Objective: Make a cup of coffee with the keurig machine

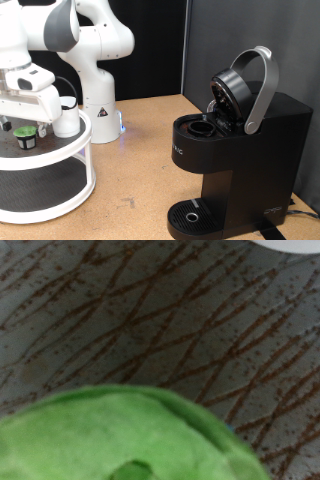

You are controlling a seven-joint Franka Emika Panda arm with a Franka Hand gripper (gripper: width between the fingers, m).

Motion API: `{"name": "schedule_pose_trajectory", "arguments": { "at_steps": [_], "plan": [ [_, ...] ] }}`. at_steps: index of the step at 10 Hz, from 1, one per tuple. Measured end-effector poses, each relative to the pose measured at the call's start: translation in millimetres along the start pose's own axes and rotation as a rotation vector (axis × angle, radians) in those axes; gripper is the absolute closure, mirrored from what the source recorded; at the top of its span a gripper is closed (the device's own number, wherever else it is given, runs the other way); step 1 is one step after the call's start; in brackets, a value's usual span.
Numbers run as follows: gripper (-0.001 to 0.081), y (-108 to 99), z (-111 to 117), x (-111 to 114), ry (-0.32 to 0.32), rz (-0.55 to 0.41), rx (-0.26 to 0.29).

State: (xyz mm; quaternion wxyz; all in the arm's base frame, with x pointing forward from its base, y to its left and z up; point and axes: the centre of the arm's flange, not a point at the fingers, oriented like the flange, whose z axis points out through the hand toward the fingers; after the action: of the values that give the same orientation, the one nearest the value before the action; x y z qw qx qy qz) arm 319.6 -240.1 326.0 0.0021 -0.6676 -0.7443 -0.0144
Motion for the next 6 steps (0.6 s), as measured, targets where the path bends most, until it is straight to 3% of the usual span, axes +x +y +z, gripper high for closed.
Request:
{"name": "schedule_pose_trajectory", "arguments": {
  "at_steps": [5, 6],
  "plan": [
    [0.0030, -1.1, 7.7, -0.8, 0.017, 0.016, -0.001],
    [0.0213, -1.3, 7.9, -1.0, 0.022, 0.016, -0.004]
  ]
}}
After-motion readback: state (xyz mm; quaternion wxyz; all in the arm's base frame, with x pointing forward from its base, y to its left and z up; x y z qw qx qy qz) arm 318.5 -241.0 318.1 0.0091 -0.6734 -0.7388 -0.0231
